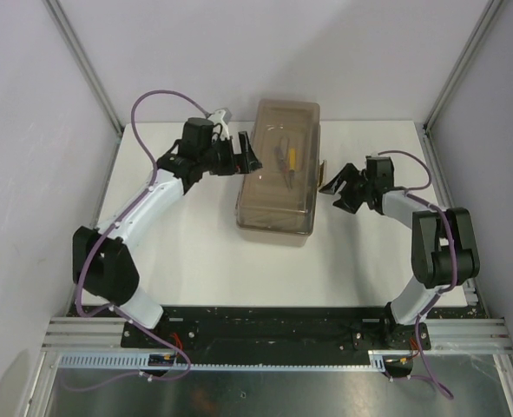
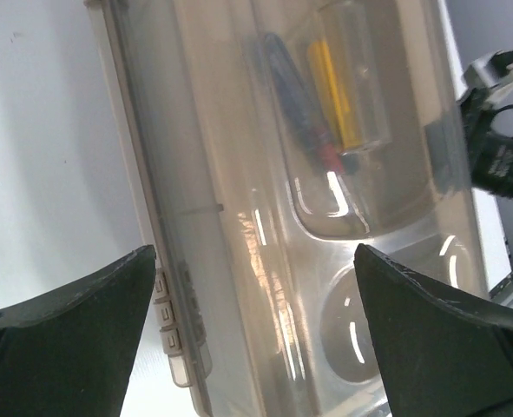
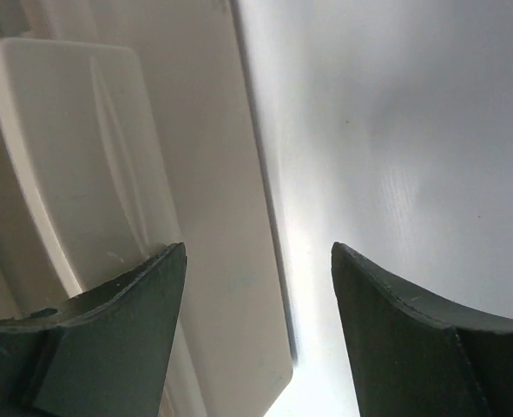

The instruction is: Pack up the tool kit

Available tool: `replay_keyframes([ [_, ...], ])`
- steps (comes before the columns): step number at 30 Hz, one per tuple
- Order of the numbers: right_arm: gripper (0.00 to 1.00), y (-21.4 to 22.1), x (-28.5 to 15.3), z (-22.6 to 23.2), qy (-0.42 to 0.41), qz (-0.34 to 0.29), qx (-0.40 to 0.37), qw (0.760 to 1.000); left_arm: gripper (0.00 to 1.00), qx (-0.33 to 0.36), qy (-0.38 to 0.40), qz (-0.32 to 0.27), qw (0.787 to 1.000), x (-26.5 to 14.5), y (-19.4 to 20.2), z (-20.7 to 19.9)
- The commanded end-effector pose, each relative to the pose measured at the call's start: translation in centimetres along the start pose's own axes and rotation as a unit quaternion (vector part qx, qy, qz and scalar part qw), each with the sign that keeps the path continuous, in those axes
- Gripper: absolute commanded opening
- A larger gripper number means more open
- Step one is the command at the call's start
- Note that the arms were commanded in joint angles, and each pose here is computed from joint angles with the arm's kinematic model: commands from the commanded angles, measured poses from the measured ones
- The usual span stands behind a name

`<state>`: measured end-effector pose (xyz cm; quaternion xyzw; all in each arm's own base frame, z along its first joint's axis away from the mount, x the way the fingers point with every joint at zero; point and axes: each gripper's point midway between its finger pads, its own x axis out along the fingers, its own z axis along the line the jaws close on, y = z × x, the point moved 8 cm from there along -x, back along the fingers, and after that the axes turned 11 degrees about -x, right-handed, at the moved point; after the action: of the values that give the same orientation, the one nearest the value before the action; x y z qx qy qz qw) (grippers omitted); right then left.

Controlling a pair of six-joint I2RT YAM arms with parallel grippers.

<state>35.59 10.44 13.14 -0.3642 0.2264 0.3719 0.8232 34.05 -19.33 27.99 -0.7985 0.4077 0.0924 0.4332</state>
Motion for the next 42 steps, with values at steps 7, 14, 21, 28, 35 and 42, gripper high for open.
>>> replay_keyframes([
  [7,0.84,-3.0,-4.3,4.7,-0.249,-0.062,-0.089,0.962,1.0,-0.004,-0.001,0.057,0.998,2.2,2.8,2.2],
  [14,0.9,-2.4,-1.7,3.8,-0.334,-0.071,-0.015,0.94,0.99,-0.019,-0.004,0.089,0.996,3.1,4.3,3.1],
  [21,0.9,-1.6,-1.5,3.1,-0.356,-0.093,0.021,0.93,0.99,-0.024,-0.003,0.099,0.995,3.4,4.7,3.4],
  [28,0.92,-1.3,-0.5,2.7,-0.417,-0.104,0.08,0.899,0.99,-0.034,-0.001,0.109,0.993,3.3,5.2,3.5],
  [35,0.92,-0.5,-0.3,3.9,-0.436,-0.109,0.054,0.892,0.99,-0.029,-0.005,0.11,0.993,3.1,5.5,3.7],
  [42,0.92,-2.2,-1.9,5.5,-0.451,-0.149,0.042,0.879,1.0,-0.008,-0.009,0.091,0.996,2.5,4.8,3.5],
])
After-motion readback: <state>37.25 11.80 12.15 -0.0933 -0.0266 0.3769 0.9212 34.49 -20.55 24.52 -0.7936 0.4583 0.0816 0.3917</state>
